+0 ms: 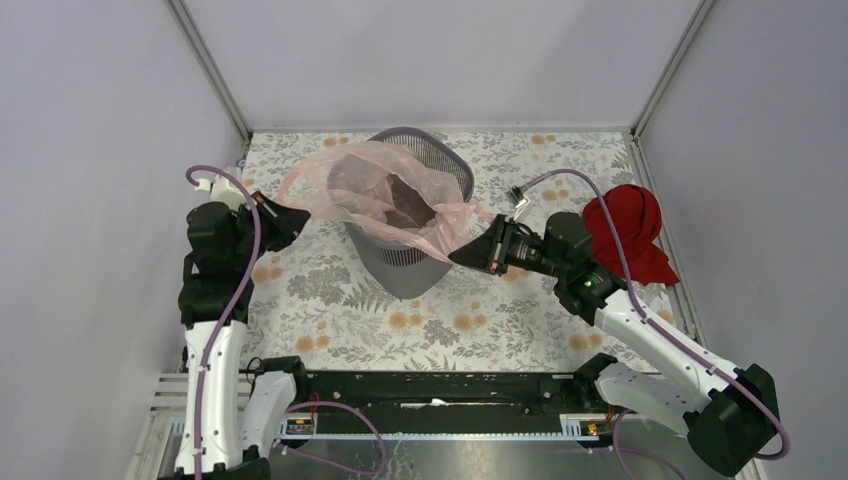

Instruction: Put the trash bags into the trash bin

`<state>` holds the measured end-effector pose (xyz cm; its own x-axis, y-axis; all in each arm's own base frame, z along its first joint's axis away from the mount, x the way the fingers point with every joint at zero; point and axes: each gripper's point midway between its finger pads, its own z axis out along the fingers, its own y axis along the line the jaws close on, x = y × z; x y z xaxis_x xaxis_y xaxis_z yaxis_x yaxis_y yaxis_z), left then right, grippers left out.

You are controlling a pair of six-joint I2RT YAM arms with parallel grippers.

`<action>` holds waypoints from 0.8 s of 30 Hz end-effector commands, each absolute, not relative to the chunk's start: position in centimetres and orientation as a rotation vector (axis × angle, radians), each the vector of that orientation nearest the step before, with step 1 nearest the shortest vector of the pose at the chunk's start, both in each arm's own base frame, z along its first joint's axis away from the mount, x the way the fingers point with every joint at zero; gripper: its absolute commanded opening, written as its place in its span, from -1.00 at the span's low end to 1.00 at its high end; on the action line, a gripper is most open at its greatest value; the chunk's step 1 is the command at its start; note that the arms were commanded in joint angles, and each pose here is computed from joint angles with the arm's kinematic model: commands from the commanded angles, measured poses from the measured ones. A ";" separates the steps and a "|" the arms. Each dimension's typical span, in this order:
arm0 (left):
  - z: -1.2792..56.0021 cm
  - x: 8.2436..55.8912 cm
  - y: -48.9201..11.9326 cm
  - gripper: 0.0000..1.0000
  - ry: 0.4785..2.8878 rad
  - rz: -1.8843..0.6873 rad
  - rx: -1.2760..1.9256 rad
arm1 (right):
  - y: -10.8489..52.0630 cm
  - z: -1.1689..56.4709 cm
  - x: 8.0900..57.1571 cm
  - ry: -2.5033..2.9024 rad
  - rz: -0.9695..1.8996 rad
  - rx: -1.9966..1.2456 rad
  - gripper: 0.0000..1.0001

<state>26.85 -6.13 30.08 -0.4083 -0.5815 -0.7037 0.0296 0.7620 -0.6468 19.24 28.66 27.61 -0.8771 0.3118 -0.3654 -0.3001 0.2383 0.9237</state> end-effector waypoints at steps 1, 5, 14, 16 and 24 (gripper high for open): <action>30.3 25.8 -4.7 -1.00 1.848 -0.583 -0.373 | 28.7 27.4 16.9 2.023 1.700 -0.158 -0.77; 30.9 25.0 -4.7 -1.00 1.824 -0.576 -0.365 | 28.8 27.8 16.9 1.996 1.711 -0.163 -0.76; 32.1 24.1 -6.0 -1.00 1.770 -0.681 -0.363 | 28.5 29.5 17.0 1.931 1.731 -0.131 -0.95; 31.8 23.9 -5.7 -1.00 1.770 -0.660 -0.370 | 28.5 28.6 17.0 1.964 1.719 -0.117 -1.00; 29.4 23.3 -2.2 -1.00 1.797 -0.428 -0.474 | 27.5 26.0 17.2 2.035 1.593 -0.099 -1.00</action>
